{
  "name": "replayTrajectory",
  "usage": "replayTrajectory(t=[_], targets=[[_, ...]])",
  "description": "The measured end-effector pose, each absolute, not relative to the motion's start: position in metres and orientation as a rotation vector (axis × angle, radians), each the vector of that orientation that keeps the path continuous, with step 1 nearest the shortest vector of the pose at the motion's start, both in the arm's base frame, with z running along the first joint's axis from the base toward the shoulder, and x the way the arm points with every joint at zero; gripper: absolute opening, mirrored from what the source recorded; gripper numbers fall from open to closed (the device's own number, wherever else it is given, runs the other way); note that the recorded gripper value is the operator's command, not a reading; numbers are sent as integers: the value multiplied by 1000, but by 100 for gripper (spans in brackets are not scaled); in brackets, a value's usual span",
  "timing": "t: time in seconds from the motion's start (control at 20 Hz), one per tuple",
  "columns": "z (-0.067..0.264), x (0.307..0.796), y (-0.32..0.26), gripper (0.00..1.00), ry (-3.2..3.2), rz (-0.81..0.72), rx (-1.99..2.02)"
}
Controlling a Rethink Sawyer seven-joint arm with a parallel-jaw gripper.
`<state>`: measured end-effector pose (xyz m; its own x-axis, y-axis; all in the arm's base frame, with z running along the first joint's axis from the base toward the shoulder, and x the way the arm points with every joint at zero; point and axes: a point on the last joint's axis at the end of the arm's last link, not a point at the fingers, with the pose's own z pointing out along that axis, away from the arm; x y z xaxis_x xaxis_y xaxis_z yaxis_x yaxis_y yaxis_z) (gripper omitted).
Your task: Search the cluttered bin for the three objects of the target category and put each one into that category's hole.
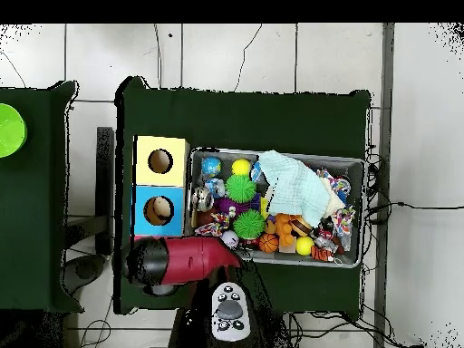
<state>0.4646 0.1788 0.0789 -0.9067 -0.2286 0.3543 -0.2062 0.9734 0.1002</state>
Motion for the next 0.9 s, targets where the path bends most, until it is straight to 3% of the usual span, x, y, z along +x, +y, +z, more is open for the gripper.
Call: replayTrajectory(t=[0.9], targets=[[80,477,165,0,-2780,-117,326]])
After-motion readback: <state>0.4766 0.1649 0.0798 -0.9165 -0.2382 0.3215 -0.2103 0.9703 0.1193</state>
